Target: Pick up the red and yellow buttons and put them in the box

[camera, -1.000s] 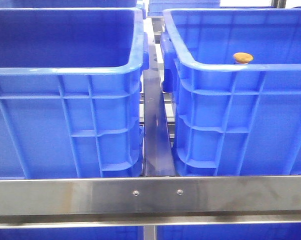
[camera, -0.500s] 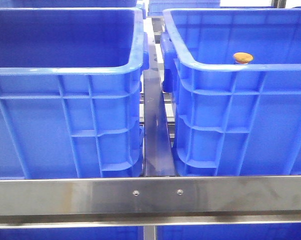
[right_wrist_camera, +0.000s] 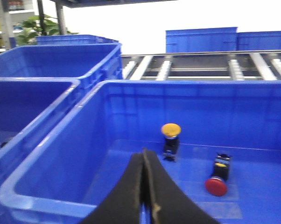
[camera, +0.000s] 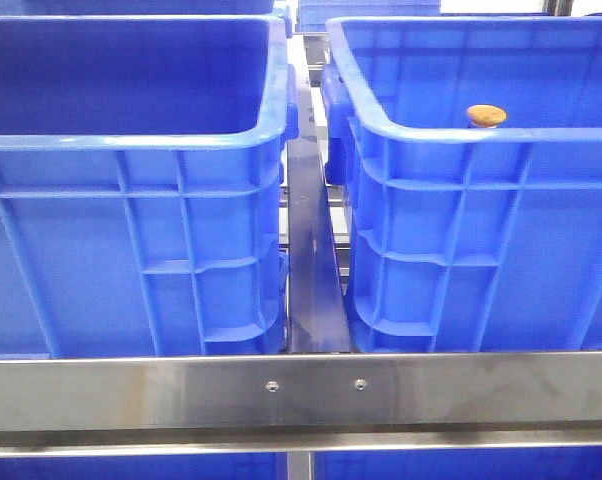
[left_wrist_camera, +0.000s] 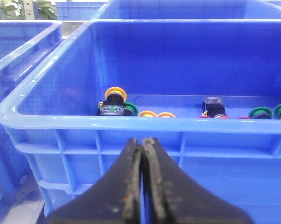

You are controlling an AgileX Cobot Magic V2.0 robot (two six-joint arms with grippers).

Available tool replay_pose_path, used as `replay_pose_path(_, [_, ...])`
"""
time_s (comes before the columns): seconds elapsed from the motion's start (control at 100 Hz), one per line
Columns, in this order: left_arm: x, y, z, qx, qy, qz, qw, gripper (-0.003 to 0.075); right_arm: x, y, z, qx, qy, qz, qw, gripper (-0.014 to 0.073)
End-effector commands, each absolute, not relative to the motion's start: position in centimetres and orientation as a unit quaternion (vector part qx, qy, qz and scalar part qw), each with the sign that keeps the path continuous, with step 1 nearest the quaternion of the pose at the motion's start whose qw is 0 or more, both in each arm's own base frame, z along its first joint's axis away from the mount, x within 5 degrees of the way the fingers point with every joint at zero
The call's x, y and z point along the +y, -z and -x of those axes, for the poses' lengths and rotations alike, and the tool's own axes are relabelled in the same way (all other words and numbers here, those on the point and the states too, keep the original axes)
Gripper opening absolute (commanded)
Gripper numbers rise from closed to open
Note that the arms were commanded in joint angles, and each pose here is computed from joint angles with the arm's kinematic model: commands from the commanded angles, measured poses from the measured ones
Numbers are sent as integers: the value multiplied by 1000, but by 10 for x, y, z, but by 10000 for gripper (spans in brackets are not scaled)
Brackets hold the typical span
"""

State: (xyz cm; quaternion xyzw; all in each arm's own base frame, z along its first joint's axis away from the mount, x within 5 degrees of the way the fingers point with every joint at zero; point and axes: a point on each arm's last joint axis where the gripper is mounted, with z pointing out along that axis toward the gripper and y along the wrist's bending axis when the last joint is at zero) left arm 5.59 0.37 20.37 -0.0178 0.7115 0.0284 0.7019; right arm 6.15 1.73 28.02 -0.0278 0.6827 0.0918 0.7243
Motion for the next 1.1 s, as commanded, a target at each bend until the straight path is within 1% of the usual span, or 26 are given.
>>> replay_pose_path(0.0, [4, -194, -56, 694, -24, 23, 720, -20, 8, -288, -63, 664, -64, -13, 745, -57])
replay_pose_path(0.1, [4, -194, -56, 694, -24, 23, 720, -20, 6, -287, -63, 663, -56, -21, 747, -57])
replay_pose_path(0.29, [4, -194, -56, 694, -24, 23, 720, -20, 5, -284, -64, 672, -20, 0, 740, -57])
replay_pose_path(0.46, [4, -194, -56, 694, -24, 23, 720, -20, 0, -283, -64, 673, -1, -20, 740, -57])
replay_pose_path(0.49, [4, -194, -56, 694, -24, 23, 720, -20, -2, -284, -64, 669, 14, -17, 743, -57])
replay_pose_path(0.55, [4, -194, -56, 694, -24, 23, 720, -20, -4, -287, -63, 658, 21, -24, 752, -57])
replay_pose_path(0.63, [4, -194, -56, 694, -24, 23, 720, -20, -5, -291, -61, 639, 44, -13, 768, -57])
replay_pose_path(0.72, [4, -194, -56, 694, -24, 23, 720, -20, -5, -288, -58, 618, 40, -17, 785, -57])
replay_pose_path(0.86, [4, -194, -56, 694, -24, 23, 720, -20, -2, -265, -57, 587, 10, -19, 809, -57])
replay_pose_path(0.9, [4, -194, -56, 694, -24, 23, 720, -20, -1, -257, -56, 586, 3, -11, 810, -57])
replay_pose_path(1.04, [4, -194, -56, 694, -24, 23, 720, -20, 2, -228, -55, 600, -16, 6, 800, -57])
replay_pose_path(1.09, [4, -194, -56, 694, -24, 23, 720, -20, 2, -224, -54, 619, -12, 8, 786, -57])
